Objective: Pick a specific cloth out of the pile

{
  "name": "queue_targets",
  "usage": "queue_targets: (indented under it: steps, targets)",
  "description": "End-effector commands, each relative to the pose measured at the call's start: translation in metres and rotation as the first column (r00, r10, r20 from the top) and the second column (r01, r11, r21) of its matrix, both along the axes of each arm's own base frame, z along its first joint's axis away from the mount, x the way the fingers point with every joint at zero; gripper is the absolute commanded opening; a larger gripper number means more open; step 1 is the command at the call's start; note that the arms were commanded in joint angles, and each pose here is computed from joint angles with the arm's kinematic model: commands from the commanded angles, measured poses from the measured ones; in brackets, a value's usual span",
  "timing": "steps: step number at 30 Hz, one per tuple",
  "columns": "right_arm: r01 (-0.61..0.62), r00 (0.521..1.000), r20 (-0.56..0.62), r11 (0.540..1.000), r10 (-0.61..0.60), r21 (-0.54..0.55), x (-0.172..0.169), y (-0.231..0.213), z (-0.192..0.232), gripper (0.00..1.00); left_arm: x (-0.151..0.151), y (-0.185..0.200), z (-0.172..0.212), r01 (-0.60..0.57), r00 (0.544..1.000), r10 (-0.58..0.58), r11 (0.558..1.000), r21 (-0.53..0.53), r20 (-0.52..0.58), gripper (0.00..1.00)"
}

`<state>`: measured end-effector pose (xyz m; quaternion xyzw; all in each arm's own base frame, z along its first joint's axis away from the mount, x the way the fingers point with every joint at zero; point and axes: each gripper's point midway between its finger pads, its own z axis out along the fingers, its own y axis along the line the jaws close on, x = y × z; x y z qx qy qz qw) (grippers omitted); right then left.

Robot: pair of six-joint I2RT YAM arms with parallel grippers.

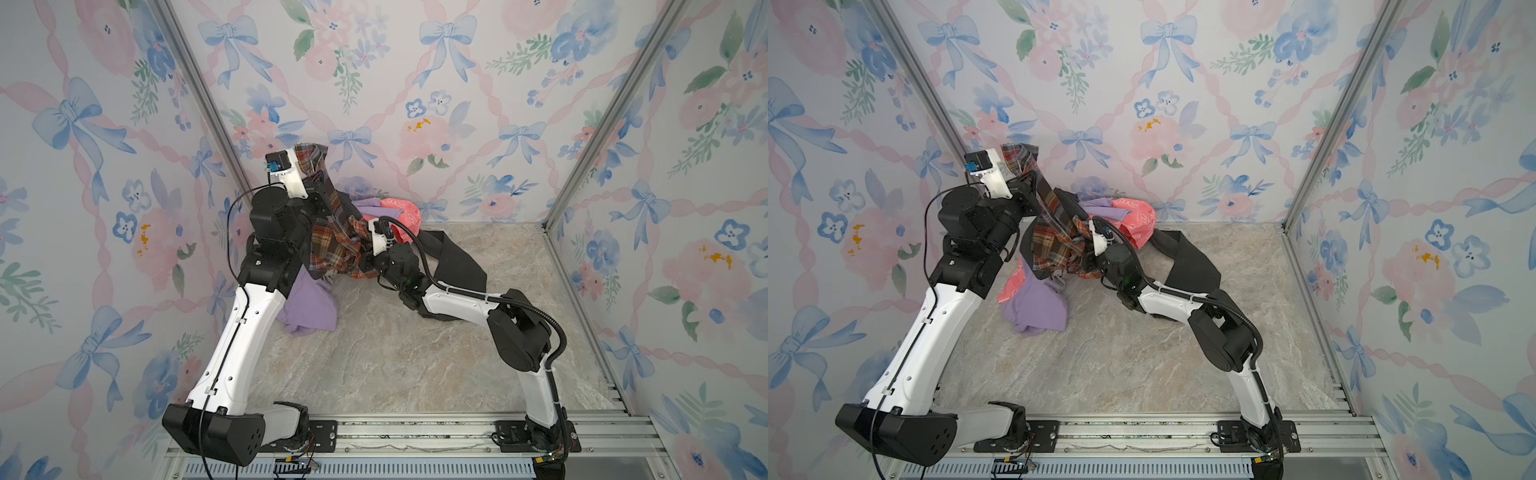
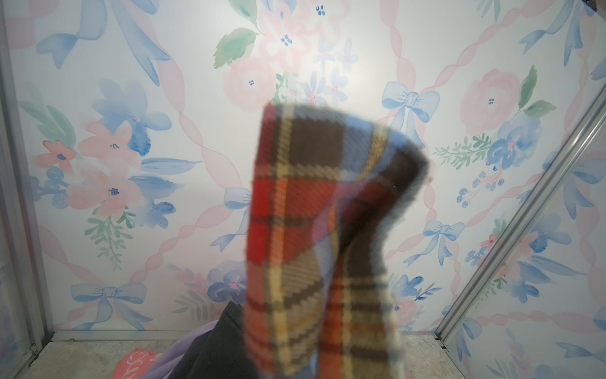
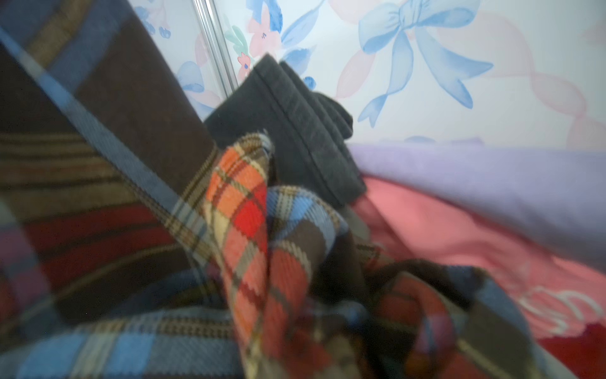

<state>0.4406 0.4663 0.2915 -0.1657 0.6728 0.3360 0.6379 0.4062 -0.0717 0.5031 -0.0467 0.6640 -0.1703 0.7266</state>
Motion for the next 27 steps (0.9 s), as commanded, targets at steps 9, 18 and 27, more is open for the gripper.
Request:
queue_targets:
  steps: [9, 18, 27]
  targets:
    - [-0.106, 0.989, -0.077, 0.972, 0.125, 0.209, 0.006, -0.032, 0.202, 0.0, -0.003, 0.036, -0.07, -0.141, 0.984, 0.136, 0.989, -0.043, -0.113, 0.0]
    - [-0.153, 0.977, -0.076, 0.905, 0.198, 0.396, 0.021, -0.058, 0.24, 0.0, -0.009, 0.027, -0.096, -0.08, 0.989, 0.074, 0.996, -0.044, -0.125, 0.32]
    - [-0.134, 0.98, -0.09, 0.925, 0.177, 0.356, 0.018, -0.093, 0.246, 0.0, -0.025, -0.026, -0.125, 0.161, 0.981, -0.165, 0.986, -0.046, -0.098, 0.67]
